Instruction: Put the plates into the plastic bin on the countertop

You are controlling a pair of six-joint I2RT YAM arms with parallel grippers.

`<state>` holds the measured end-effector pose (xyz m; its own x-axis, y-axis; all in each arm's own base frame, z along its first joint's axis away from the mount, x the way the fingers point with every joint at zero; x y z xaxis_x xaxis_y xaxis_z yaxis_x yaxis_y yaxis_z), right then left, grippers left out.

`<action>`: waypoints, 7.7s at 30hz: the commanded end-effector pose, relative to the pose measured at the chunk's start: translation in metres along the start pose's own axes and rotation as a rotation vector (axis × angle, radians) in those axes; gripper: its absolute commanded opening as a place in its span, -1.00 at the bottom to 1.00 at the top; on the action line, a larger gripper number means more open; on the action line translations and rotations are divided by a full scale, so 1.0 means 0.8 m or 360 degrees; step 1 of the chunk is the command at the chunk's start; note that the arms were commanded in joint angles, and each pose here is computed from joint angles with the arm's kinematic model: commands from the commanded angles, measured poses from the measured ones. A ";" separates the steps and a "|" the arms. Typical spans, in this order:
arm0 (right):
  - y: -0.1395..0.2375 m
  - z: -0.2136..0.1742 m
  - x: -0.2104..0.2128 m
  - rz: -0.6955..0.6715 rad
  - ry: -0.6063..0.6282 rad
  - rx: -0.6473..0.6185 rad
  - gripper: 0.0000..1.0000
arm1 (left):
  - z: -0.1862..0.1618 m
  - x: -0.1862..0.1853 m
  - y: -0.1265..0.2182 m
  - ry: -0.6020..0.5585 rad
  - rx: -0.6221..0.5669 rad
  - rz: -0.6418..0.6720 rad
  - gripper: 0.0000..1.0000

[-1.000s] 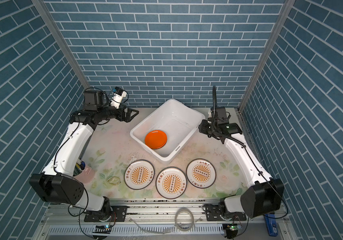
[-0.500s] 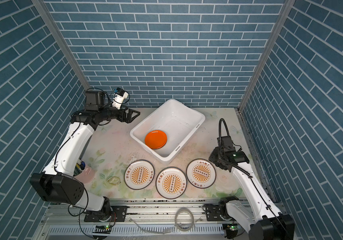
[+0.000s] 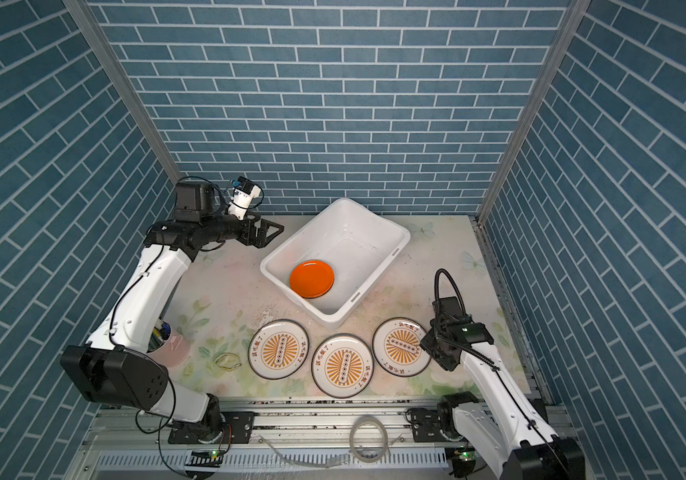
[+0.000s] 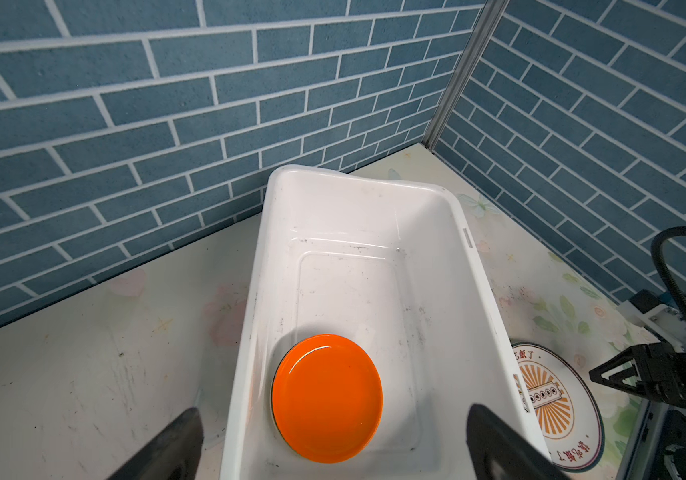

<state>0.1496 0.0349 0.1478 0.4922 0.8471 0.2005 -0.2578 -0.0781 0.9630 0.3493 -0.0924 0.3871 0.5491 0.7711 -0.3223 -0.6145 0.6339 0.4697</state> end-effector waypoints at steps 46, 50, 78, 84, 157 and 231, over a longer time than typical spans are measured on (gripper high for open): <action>-0.052 0.024 0.005 -0.0042 -0.0065 0.0041 -0.25 | -0.005 -0.003 -0.003 0.0015 0.0017 0.0002 0.99; -0.054 0.030 0.013 0.0045 -0.0042 0.0028 -0.26 | -0.005 -0.002 -0.004 0.0017 0.0017 0.0011 0.99; -0.059 0.053 0.013 0.0124 -0.0144 -0.0009 -0.45 | -0.002 0.000 -0.006 0.0006 0.0014 0.0027 0.99; -0.062 0.056 0.016 0.0258 -0.0143 0.0002 -0.41 | -0.003 0.000 -0.005 0.0006 0.0013 0.0029 0.99; -0.086 0.048 0.027 0.0737 0.0009 -0.0003 -0.69 | -0.002 -0.002 -0.003 -0.0010 0.0057 0.0034 0.99; 0.072 0.050 0.014 0.0739 -0.0007 -0.0363 -1.00 | 0.010 -0.012 -0.021 -0.0020 0.0041 0.0007 0.99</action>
<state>0.1766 0.0200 0.1937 0.3327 0.7190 0.6102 -0.5990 -0.3387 0.7256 0.3549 -0.1073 0.3826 0.5467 0.7793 -0.3062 -0.5957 0.6190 0.5118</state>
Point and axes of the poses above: each gripper's point midway between its finger pads, its own y axis back along the fingers, its own x axis along the line the jaws close on, z = x × y, the point moved 9 cm from there along y, back along the fingers, and after that the axes turned 10 degrees about y, right-handed, at the moved point
